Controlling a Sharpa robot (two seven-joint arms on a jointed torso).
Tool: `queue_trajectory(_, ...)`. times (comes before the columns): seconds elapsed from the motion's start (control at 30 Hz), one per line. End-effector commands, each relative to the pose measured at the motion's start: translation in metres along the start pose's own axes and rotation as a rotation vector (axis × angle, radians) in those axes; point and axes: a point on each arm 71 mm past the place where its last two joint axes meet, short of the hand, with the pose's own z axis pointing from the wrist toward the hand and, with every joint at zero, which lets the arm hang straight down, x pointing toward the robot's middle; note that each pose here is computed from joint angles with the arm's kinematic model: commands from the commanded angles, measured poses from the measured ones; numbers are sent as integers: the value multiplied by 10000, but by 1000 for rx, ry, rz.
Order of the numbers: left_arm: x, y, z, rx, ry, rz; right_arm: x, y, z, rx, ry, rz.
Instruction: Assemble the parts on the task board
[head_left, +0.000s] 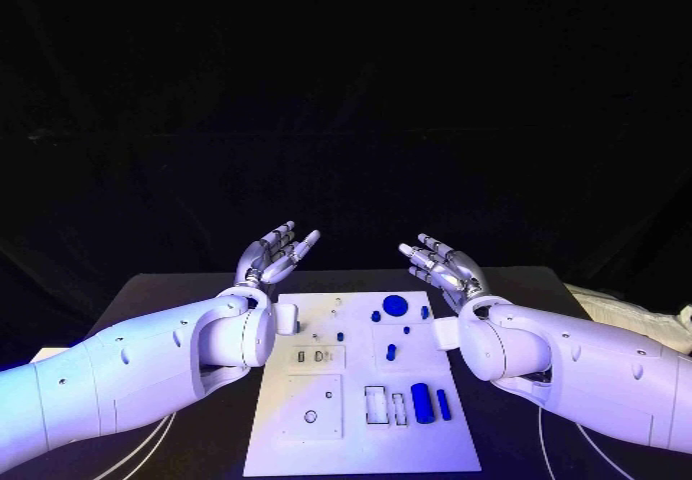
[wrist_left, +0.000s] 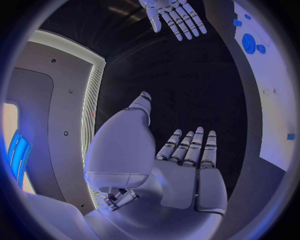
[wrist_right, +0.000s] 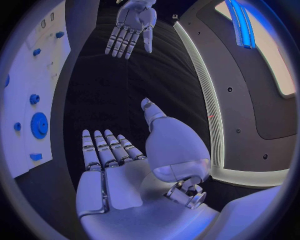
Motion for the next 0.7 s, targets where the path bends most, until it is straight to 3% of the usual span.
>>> queue_trajectory(0.03, 43, -23, 4, 21, 50, -39, 149, -29, 17, 35, 234, -16)
queue_trajectory(0.2, 43, -23, 4, 21, 50, -39, 178, -48, 37, 54, 306, -30)
queue_trajectory(0.37, 43, -23, 4, 21, 50, -39, 187, -55, 42, 61, 329, -35)
queue_trajectory(0.4, -70, -48, 23, 74, 42, 7, -149, 99, 110, -108, 174, -316)
queue_trajectory(0.7, -131, -83, -38, 79, 68, 2, -251, 183, 122, -144, 166, -420)
